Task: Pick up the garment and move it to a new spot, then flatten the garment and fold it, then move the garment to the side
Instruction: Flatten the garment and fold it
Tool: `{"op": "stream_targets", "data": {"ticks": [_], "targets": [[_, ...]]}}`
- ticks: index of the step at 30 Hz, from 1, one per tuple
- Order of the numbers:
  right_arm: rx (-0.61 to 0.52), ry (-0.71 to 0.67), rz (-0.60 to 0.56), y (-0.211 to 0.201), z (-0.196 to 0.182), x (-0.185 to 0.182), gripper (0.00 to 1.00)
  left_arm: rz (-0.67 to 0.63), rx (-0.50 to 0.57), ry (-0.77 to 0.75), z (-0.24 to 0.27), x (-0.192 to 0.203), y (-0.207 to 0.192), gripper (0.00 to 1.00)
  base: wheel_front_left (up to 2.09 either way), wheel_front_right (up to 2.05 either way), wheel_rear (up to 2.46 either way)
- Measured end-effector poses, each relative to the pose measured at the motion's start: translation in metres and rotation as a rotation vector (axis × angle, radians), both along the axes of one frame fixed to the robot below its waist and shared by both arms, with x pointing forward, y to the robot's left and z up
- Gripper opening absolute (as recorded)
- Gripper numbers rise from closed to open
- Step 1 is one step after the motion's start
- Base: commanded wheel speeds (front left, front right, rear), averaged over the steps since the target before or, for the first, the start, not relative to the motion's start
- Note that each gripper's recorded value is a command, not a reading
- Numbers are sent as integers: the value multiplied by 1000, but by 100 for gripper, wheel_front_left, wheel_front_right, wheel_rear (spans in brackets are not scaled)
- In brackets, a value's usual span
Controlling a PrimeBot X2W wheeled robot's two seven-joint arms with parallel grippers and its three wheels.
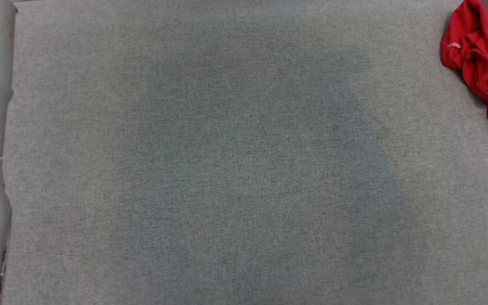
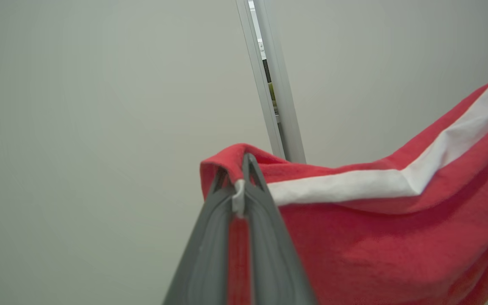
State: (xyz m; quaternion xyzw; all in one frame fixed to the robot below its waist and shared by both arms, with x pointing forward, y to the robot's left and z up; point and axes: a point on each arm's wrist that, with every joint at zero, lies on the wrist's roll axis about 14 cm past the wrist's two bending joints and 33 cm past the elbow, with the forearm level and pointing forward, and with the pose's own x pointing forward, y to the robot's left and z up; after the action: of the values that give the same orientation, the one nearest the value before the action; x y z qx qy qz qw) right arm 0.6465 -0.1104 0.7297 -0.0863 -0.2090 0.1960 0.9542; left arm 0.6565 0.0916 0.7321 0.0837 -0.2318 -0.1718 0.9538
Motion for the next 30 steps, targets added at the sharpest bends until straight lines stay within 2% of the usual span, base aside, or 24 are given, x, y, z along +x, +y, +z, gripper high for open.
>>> {"op": "stream_targets", "data": {"ticks": [22,30], "targets": [[-8,59,-12,-3,-26,15,0,16,1,44,-16,13,11,0,0,0,0],[-37,71,31,10,-43,12,0,11,-18,72,-35,10,13,0,0,0,0]]}}
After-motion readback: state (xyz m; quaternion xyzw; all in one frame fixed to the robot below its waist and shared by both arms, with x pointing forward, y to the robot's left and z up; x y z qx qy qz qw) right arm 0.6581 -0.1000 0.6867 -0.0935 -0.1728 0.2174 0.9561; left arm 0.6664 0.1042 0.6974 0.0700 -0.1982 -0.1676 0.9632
